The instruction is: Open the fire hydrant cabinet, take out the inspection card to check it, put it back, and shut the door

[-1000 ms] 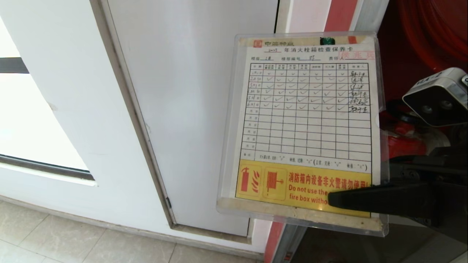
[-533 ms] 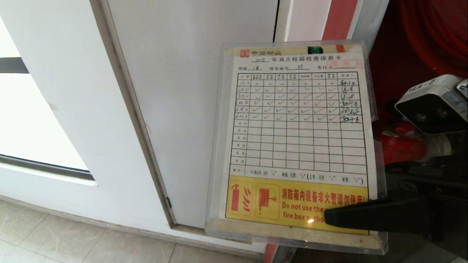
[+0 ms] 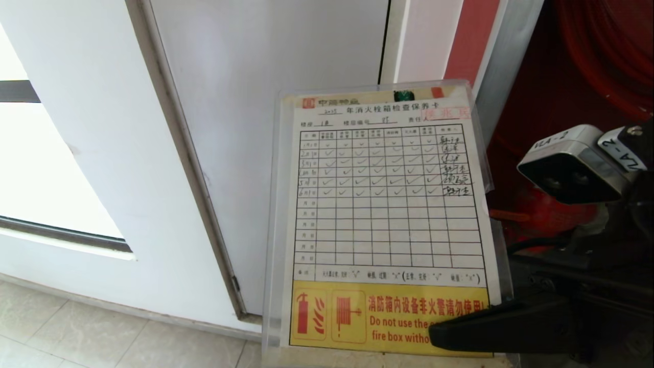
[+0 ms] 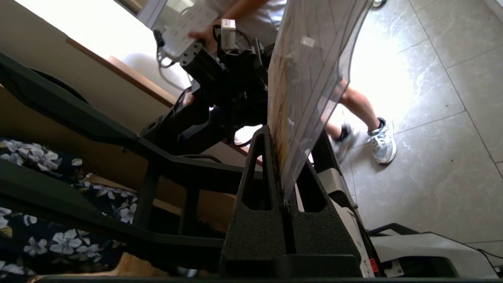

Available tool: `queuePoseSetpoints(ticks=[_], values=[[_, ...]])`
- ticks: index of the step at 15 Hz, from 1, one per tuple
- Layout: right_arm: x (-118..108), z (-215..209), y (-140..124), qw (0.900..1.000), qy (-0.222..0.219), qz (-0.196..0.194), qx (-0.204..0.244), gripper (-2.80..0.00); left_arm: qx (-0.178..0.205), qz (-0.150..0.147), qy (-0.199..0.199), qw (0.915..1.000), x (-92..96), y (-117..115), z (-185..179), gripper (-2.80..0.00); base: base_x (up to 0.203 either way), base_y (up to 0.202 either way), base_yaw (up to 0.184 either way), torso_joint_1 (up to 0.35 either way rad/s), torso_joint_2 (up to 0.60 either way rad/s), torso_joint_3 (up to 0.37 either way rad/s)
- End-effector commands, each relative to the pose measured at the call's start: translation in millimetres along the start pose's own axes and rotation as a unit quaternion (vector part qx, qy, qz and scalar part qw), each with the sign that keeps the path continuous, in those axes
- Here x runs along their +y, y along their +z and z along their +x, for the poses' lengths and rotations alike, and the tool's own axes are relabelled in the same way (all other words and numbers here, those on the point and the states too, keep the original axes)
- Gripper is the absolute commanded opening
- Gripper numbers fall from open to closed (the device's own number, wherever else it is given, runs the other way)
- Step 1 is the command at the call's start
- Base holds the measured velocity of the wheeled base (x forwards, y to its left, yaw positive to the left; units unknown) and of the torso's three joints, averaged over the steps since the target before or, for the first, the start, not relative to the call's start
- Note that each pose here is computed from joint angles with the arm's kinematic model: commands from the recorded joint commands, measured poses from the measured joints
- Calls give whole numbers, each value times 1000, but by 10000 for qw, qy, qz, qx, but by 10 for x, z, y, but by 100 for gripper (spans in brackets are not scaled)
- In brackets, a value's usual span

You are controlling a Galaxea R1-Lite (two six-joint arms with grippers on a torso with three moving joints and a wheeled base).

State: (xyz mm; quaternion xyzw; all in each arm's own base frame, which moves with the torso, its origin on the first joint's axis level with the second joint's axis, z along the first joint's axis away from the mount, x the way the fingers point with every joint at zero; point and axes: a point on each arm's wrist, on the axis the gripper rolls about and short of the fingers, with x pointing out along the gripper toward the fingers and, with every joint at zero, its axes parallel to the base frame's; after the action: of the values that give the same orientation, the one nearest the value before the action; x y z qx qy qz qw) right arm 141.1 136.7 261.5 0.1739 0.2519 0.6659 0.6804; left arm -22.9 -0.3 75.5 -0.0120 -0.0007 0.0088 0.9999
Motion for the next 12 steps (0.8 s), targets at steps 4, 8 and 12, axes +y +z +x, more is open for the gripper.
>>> queuePoseSetpoints(ticks=[4, 8, 12], values=[[1, 32, -37, 9999, 80, 24, 94, -280, 6, -3, 4, 10000, 0, 0, 1, -280, 0, 0, 0, 0, 0, 0], [4, 56, -91, 9997, 129, -17, 182, -280, 6, -3, 4, 10000, 0, 0, 1, -280, 0, 0, 0, 0, 0, 0], [-5, 34, -157, 9990, 104, -370, 218, -280, 6, -3, 4, 10000, 0, 0, 1, -280, 0, 0, 0, 0, 0, 0]])
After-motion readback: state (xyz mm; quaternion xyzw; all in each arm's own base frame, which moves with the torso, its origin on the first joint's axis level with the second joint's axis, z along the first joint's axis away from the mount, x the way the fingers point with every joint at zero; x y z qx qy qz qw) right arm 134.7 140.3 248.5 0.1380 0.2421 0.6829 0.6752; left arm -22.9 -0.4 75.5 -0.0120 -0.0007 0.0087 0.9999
